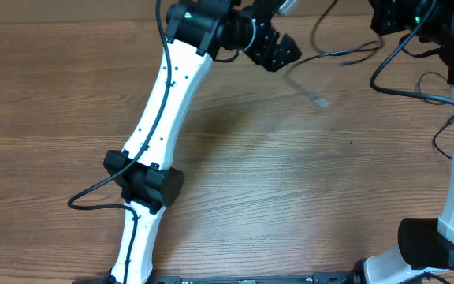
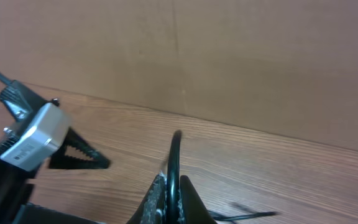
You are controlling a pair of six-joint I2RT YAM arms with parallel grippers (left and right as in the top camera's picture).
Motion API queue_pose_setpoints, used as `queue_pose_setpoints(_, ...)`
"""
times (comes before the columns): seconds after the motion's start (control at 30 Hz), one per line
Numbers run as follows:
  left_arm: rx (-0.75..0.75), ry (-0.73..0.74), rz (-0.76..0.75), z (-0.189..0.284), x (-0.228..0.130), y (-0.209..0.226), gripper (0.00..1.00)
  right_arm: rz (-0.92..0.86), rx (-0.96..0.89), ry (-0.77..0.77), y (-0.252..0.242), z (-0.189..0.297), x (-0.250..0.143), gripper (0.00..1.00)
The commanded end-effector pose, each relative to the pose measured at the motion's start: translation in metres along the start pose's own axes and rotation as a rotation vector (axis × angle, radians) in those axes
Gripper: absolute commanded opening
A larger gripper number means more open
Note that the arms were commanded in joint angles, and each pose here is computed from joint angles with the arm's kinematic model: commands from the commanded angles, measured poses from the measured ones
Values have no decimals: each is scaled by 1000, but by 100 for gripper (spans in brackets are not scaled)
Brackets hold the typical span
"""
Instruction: Untangle cables
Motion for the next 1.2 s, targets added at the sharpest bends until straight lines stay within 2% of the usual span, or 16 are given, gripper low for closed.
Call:
queue_pose_setpoints(0.0,-27,-40,-6,-3,8,-5,86,7,75,-51,15,21,8,4)
queue_pose_setpoints(0.13,-23,-58,-20,-10,11,-3,80,19,120,-82,25,37,12,4)
queue_pose_setpoints(0.17,-24,-52,-18,-13,10,-2,64,21,119,-88,27,41,12,4)
queue_pose_setpoints(0.2,-18,-43,-13,-17,7,0,28,23,119,-92,28,44,12,4)
queue_pose_setpoints(0.23,-9,-36,-10,-19,6,2,8,25,123,-95,29,47,12,4)
queue_pose_setpoints(0.27,1,-26,-3,-22,4,4,4,27,136,-99,32,51,12,4)
queue_pose_setpoints(0.4,70,1,27,-23,-2,13,4,35,174,-114,40,63,13,4)
queue_pose_setpoints(0.53,156,28,109,-12,-7,21,4,25,60,-102,27,63,11,4)
queue_pose_setpoints(0.57,165,39,122,-8,-8,21,4,17,6,-92,19,60,10,12)
queue_pose_setpoints(0.6,168,42,129,-2,-9,20,4,11,-32,-80,13,56,9,44)
queue_pose_setpoints(0.63,171,44,137,3,-9,19,4,6,-51,-72,9,52,8,100)
queue_pose_setpoints(0.77,230,18,168,30,-3,18,4,-41,-45,-12,1,28,0,100)
queue_pose_setpoints(0.9,314,-33,229,55,4,21,4,-106,47,76,6,1,-13,100)
queue_pose_setpoints(1.0,358,-95,347,73,10,19,4,-129,146,144,14,-23,-24,99)
queue_pose_setpoints(1.1,348,-161,457,88,18,15,4,-128,172,178,16,-51,-31,98)
queue_pose_setpoints(1.17,275,-206,482,97,26,7,4,-116,184,177,18,-66,-32,98)
Point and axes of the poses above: each gripper's point midway between its finger pads, its own z axis back along the fingers, its own y axis along the line the jaws close on, x = y × z, the point moved 7 cm from there along z, back along the fingers, and after that the axes turned 2 degrees about z, right-handed, at the moved point
